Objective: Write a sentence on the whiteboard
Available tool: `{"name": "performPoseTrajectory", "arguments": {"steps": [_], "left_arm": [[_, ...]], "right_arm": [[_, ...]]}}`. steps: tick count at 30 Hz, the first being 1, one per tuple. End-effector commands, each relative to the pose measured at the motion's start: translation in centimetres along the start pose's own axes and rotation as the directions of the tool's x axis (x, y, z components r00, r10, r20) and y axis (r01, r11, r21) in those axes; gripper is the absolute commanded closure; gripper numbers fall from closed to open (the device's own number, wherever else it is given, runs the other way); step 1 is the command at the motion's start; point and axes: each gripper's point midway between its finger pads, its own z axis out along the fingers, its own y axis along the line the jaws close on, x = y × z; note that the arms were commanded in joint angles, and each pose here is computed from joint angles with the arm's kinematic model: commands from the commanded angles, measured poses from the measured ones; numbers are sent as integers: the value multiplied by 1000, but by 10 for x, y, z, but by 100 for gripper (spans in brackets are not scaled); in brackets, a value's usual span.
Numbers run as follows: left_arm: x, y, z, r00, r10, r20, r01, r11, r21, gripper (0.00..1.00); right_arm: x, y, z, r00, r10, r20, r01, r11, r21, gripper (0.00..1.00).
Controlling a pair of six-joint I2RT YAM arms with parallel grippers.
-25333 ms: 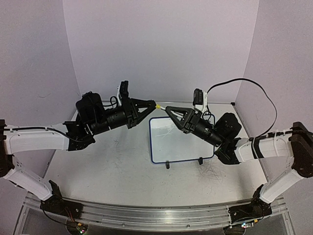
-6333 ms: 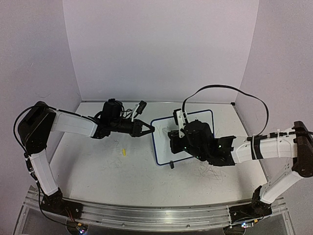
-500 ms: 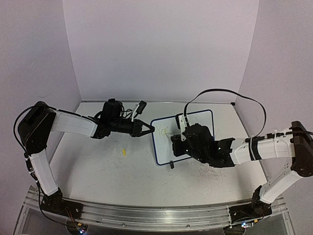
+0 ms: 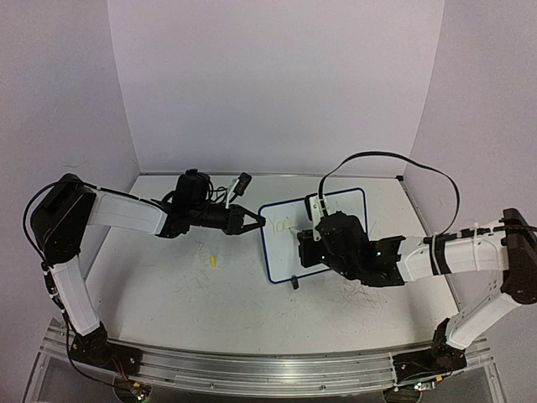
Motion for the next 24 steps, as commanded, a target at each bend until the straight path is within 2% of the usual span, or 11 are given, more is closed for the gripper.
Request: {"name": "performPoseTrajectory", "arguments": {"steps": [1, 12, 24], "left_arm": [[5, -14, 3, 999, 10, -34, -9, 999, 46, 100], [4, -15, 2, 999, 16, -30, -15, 999, 46, 100], [4, -15, 2, 999, 16, -30, -15, 999, 48, 100]], "right_arm": [[-26, -4, -4, 998, 5, 60, -7, 999, 31, 100], [-48, -2, 1, 994, -2, 105, -2, 999, 38, 100], [-20, -5, 2, 999, 10, 44, -11, 1000, 19, 100]]}}
